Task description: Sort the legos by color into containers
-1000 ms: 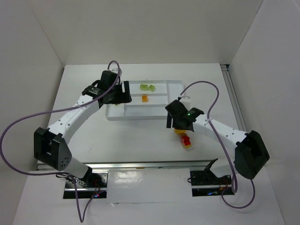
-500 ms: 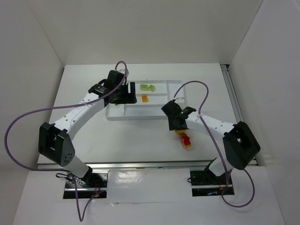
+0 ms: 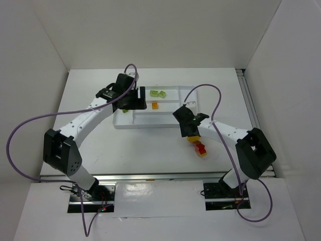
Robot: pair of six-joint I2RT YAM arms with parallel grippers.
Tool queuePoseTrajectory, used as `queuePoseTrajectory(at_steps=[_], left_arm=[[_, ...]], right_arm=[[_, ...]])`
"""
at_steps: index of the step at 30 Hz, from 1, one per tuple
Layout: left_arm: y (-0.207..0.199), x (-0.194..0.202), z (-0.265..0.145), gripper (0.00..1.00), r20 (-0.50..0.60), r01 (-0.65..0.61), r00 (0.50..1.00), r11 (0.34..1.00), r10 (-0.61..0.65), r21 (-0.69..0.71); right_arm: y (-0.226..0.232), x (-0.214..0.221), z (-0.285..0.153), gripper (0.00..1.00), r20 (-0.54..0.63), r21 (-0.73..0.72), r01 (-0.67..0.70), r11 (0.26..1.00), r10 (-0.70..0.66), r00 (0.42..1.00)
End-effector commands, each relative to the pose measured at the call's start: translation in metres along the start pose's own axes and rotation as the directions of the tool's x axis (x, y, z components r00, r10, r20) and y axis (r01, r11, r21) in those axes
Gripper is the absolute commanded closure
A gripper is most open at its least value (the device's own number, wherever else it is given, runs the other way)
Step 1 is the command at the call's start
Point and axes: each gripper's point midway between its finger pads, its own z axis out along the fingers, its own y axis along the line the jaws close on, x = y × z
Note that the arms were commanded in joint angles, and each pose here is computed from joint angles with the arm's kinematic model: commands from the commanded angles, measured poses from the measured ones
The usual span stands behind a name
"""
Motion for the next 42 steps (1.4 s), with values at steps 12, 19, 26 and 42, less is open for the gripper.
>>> queuePoseTrajectory(at_steps=[12,19,26,42], left_arm=[[0.000,-0.012,0.001,0.14,0.013,-0.023,1.000,0.999,0.023,-0.025],[0.001,-0.015,0.001,0.14,0.015,-0.023,1.000,0.999,0.023,-0.034],[0.002,-0.011,0.004,0.14,-0.002,-0.024,1.000,0.999,0.024,-0.041],[0.005,-0.013,0.005,0.14,-0.002,-0.024,1.000,0.998,0.024,-0.061]], right_arm=[[0.012,-0.033,0.001,0.39,0.100,-0.084,0.010,0.996,-0.002,0.995],[0.013,-0.035,0.006,0.51,0.090,-0.132,-0.011,0.991,0.024,0.996],[0.009,-0.034,0.011,0.49,0.077,-0.127,-0.004,0.992,0.014,0.997],[0.006,-0.023,0.008,0.46,0.051,-0.157,-0.052,0.986,0.061,0.997]])
